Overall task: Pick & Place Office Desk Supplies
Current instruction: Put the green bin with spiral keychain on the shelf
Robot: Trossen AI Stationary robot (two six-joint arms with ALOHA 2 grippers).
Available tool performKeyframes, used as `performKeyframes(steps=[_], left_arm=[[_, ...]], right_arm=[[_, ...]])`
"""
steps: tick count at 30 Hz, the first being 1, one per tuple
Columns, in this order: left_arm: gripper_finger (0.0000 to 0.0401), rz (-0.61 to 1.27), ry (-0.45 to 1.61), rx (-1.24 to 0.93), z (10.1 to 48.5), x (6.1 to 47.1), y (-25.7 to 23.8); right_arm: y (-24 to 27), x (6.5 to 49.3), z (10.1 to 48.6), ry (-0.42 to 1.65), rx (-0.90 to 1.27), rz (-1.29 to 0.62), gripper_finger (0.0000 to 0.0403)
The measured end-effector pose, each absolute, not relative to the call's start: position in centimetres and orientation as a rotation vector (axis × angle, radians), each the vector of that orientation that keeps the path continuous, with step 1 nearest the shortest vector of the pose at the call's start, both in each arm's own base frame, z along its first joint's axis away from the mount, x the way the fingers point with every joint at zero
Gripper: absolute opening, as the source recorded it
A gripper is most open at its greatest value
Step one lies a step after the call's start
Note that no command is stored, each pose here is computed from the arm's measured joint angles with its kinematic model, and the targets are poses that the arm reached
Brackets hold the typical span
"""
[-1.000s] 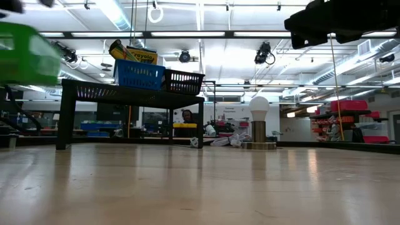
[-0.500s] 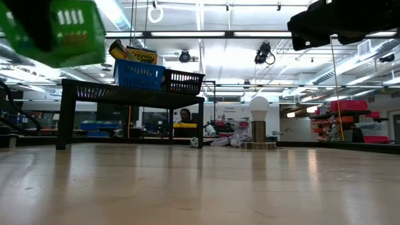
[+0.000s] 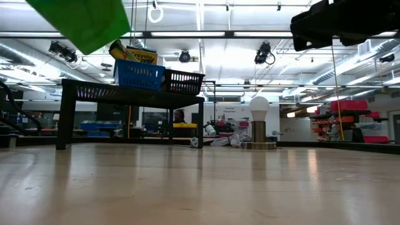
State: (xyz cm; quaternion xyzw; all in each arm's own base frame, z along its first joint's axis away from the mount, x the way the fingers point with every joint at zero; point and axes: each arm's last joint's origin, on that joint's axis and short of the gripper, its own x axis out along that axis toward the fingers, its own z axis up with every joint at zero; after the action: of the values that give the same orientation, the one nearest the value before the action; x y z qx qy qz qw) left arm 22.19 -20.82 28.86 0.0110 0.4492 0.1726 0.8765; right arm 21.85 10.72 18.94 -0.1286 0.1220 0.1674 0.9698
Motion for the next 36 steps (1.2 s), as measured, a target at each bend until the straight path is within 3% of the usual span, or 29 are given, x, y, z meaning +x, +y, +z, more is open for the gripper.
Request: performKeyframes(steps=[15,25,36], left_arm=[[0.0035,0.03,0.741,-0.039,25.1,20.2,-23.3],[0.0035,0.07,0.721,-0.186,22.7,16.9,-20.7],[0.0035,0.114,0.84,-0.236,23.5,17.5,-19.4]], right_arm=[[10.7,21.9,19.1,0.234,-0.252,0.336,0.0096],[10.7,21.9,19.2,0.219,-0.249,0.314,0.0096],[10.6,22.0,19.2,0.22,-0.251,0.292,0.0096]])
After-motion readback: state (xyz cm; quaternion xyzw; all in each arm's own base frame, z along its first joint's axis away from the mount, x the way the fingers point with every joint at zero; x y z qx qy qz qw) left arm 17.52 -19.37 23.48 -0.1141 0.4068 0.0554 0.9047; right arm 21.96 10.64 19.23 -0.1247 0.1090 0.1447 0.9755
